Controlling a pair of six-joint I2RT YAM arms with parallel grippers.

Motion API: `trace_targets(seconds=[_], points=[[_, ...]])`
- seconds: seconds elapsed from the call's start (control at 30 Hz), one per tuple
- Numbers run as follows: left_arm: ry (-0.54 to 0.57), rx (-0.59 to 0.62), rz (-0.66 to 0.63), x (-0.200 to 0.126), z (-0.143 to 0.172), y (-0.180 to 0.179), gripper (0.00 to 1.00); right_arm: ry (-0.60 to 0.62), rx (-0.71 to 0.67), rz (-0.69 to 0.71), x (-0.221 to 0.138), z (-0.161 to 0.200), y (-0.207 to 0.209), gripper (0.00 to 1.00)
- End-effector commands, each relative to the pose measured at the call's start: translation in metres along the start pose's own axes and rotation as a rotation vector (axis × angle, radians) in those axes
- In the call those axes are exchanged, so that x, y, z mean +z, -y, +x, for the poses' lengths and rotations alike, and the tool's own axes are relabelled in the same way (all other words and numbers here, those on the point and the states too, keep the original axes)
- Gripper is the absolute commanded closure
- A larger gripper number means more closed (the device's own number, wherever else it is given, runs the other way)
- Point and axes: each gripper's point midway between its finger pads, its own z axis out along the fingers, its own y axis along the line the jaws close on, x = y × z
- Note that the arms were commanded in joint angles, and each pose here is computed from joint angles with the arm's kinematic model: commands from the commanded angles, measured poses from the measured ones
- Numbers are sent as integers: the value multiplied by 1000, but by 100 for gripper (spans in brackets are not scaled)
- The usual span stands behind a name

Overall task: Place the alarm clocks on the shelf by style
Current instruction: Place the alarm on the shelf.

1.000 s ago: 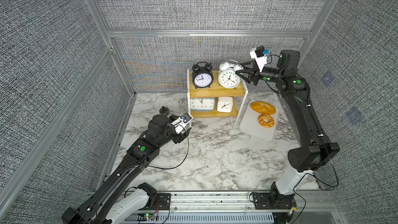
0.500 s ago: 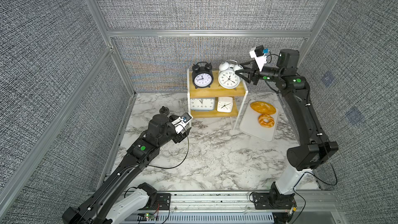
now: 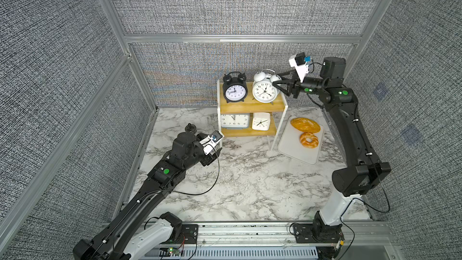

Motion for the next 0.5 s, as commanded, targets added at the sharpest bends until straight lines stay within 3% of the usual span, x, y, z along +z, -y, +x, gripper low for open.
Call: trace_targets(seconds=[0.0,0.2,0.47], points=[[12,2,7,0,-3,0,30,13,-22,-3,1,-4,0,54],[8,3,7,1,-3,0,30,8,-23,7,1,-2,2,37],[4,1,13,2,-2,1,30,5,-27,29,1,-2,6,22]])
